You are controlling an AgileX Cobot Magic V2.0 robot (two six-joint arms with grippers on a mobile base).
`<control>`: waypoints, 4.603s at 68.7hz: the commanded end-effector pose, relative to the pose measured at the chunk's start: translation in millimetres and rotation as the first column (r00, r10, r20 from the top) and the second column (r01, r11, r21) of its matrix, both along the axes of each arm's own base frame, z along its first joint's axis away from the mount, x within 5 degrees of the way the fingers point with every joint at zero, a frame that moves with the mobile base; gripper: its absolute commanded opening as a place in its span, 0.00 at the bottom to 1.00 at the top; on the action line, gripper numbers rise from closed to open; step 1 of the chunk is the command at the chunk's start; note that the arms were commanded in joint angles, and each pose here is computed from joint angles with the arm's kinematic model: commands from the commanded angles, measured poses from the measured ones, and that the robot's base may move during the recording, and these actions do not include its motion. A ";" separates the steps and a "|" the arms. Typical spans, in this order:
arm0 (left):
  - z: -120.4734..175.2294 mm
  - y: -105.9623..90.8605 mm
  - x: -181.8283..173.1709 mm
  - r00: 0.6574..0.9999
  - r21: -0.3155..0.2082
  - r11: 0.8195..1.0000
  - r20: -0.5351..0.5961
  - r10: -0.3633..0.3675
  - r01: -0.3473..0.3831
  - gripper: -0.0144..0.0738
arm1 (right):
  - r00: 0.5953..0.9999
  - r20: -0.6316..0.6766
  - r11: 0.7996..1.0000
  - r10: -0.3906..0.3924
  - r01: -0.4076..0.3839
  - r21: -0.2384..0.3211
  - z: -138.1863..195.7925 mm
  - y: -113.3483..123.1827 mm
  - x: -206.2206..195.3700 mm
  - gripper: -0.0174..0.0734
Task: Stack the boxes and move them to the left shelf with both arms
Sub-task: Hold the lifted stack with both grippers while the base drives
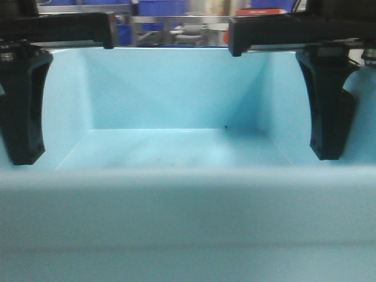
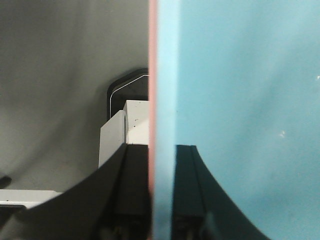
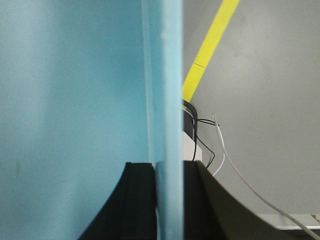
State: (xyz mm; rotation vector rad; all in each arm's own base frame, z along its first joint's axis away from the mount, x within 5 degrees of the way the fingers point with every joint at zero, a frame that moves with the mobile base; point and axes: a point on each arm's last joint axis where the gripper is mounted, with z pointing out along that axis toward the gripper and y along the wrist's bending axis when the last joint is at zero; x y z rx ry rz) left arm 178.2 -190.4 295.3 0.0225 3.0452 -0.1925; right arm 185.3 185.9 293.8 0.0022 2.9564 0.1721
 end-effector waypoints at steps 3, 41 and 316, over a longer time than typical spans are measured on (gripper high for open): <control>16.4 5.8 -12.8 0.999 0.006 1.000 -0.044 -0.005 0.006 0.15 | 0.997 0.078 0.999 -0.003 -0.001 0.053 19.5 -2.9 0.2 0.25; 16.4 5.8 -12.8 0.999 0.006 1.000 -0.044 -0.005 0.006 0.15 | 0.997 0.078 0.999 -0.003 -0.001 0.053 19.5 -2.9 0.2 0.25; 17.3 0.2 -18.4 0.994 -0.060 0.998 -0.112 0.002 -0.009 0.15 | 0.996 0.091 0.999 0.001 -0.004 0.033 19.3 -4.4 1.5 0.25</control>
